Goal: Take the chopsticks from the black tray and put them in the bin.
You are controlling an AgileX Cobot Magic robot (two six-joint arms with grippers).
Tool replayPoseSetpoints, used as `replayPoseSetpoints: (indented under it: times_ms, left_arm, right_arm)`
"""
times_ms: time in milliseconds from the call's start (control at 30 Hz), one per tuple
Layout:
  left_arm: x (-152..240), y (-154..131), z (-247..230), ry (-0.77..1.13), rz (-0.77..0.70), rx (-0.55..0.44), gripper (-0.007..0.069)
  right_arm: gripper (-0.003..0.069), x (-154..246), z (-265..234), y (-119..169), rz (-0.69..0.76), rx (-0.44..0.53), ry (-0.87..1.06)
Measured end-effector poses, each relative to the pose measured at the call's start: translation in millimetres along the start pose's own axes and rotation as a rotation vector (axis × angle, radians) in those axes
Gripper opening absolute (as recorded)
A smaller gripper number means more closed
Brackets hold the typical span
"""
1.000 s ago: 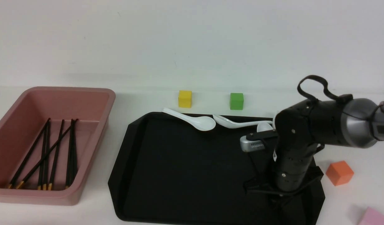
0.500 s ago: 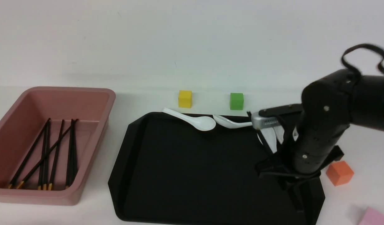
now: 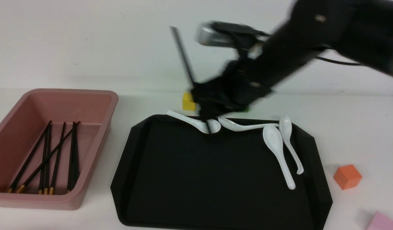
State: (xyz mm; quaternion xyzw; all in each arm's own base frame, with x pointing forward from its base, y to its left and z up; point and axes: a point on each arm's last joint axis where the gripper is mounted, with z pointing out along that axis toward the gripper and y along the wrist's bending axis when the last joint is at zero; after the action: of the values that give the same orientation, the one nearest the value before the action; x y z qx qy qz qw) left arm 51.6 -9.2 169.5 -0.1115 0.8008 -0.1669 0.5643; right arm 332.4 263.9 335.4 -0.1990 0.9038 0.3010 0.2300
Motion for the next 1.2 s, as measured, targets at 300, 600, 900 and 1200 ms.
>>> replayPoseSetpoints:
  times_ms: [300, 600, 900, 1200]
  left_arm:
    - [0, 0, 0, 0.0, 0.0, 0.0, 0.0238]
    - [0, 0, 0, 0.0, 0.0, 0.0, 0.0238]
    - [0, 0, 0, 0.0, 0.0, 0.0, 0.0239]
    - [0, 0, 0, 0.0, 0.0, 0.0, 0.0239]
  right_arm:
    - [0.0116, -20, 129, 75, -0.178, -0.311, -0.06]
    - [0.0176, -13, 182, 80, -0.181, -0.331, -0.115]
    - [0.0278, -10, 195, 72, -0.184, -0.301, -0.127]
    - [0.0176, -18, 136, 78, -0.344, -0.268, 0.045]
